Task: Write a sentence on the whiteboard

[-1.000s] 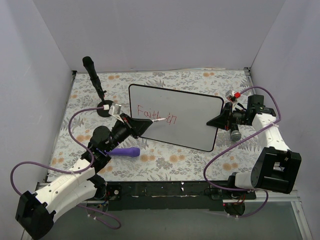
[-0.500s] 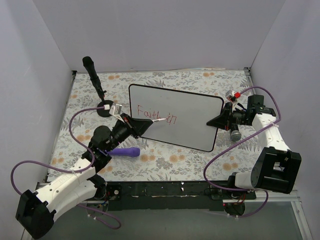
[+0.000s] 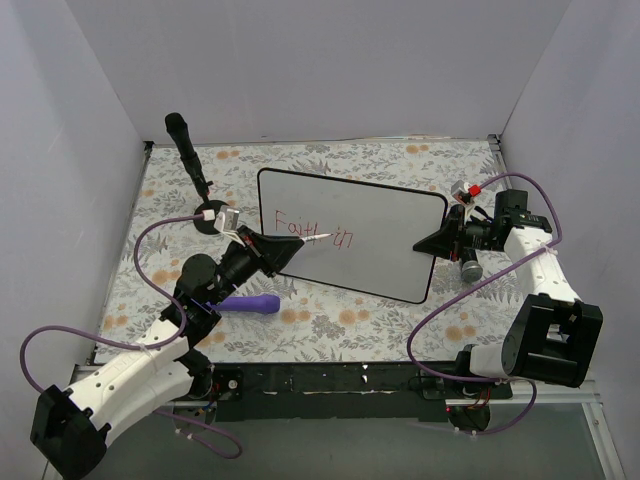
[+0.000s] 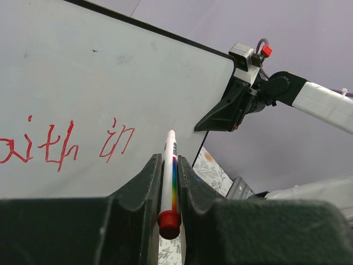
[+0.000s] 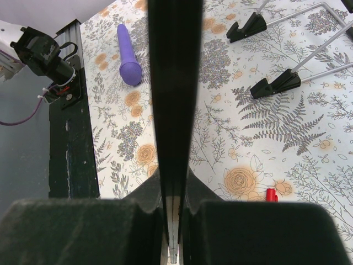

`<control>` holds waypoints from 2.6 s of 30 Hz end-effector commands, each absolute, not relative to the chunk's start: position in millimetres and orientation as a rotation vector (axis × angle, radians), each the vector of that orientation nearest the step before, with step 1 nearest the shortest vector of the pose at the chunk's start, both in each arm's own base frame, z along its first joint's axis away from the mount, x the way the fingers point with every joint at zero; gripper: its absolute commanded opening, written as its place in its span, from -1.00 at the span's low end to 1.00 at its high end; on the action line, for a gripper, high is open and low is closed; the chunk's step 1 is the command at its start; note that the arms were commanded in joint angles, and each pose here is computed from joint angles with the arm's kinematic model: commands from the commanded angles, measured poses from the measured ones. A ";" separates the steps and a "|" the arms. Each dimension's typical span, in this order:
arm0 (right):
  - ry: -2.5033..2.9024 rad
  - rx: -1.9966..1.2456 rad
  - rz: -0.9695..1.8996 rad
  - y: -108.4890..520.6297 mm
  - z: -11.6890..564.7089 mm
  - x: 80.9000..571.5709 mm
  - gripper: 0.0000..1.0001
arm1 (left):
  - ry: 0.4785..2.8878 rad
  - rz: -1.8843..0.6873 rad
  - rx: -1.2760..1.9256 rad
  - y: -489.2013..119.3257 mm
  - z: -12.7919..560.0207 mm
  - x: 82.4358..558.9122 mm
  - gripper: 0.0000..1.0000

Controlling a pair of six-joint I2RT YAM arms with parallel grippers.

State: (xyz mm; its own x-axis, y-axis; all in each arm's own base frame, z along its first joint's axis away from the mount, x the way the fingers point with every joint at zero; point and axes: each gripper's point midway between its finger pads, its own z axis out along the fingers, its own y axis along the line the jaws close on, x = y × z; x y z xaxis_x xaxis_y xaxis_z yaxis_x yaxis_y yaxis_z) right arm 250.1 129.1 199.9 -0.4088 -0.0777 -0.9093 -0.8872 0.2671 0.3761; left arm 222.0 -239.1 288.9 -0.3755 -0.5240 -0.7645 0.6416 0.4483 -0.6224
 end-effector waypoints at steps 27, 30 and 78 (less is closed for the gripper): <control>1.699 -0.935 1.202 131.7 201.3 250.4 -0.97 | 1.569 -1.115 0.168 -284.3 277.7 234.6 -1.00; 1.700 -0.932 1.196 131.2 200.5 250.4 -0.97 | 1.581 -1.105 0.172 -293.7 272.5 238.9 -1.00; 1.702 -0.933 1.193 131.3 199.6 251.2 -0.97 | 1.711 -1.009 0.171 -314.0 217.7 255.0 -1.00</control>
